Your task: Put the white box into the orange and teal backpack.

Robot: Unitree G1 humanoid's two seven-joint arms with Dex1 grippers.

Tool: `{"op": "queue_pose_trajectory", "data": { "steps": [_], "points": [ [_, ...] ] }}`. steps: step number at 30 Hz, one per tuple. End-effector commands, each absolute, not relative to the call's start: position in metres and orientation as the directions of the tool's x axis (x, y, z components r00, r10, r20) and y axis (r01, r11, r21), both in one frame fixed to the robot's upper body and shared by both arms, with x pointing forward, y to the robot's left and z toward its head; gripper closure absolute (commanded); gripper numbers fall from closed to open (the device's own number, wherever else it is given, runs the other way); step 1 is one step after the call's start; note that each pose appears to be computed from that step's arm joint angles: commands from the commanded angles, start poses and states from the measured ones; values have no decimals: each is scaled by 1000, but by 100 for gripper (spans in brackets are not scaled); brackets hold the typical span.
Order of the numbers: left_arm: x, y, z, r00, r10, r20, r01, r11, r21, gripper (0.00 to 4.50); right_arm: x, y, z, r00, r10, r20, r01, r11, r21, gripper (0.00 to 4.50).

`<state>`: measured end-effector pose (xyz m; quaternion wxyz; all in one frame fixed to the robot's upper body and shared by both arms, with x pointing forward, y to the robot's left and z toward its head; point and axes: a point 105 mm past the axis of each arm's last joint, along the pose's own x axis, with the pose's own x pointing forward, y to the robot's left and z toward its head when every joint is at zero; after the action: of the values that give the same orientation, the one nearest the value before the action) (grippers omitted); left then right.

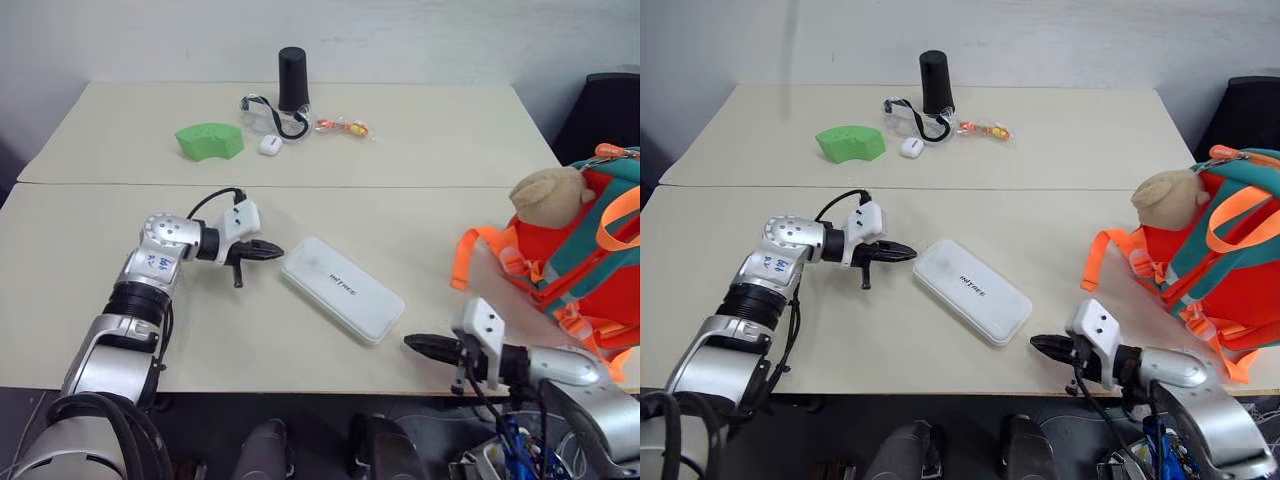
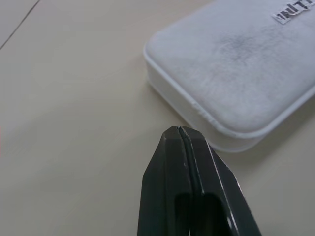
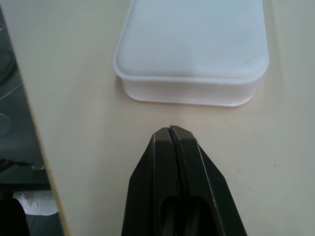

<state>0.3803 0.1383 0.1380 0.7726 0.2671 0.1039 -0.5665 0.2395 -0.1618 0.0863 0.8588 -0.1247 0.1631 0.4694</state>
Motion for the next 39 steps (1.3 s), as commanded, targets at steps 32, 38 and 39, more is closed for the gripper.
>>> {"op": "queue_pose_trajectory", "data": {
  "steps": [32,38,39],
  "points": [
    [292,157,146,227,-905,-359,745,399,-535,104,288,-204,114,636,669,-384,-772,559,-302,450],
    [290,147,132,219,-894,-390,578,441,-687,4,292,-199,118,619,685,-384,-785,529,-323,450],
    [290,143,129,211,-896,-391,556,439,-706,4,293,-197,119,616,688,-384,-788,523,-325,450]
  ]
}}
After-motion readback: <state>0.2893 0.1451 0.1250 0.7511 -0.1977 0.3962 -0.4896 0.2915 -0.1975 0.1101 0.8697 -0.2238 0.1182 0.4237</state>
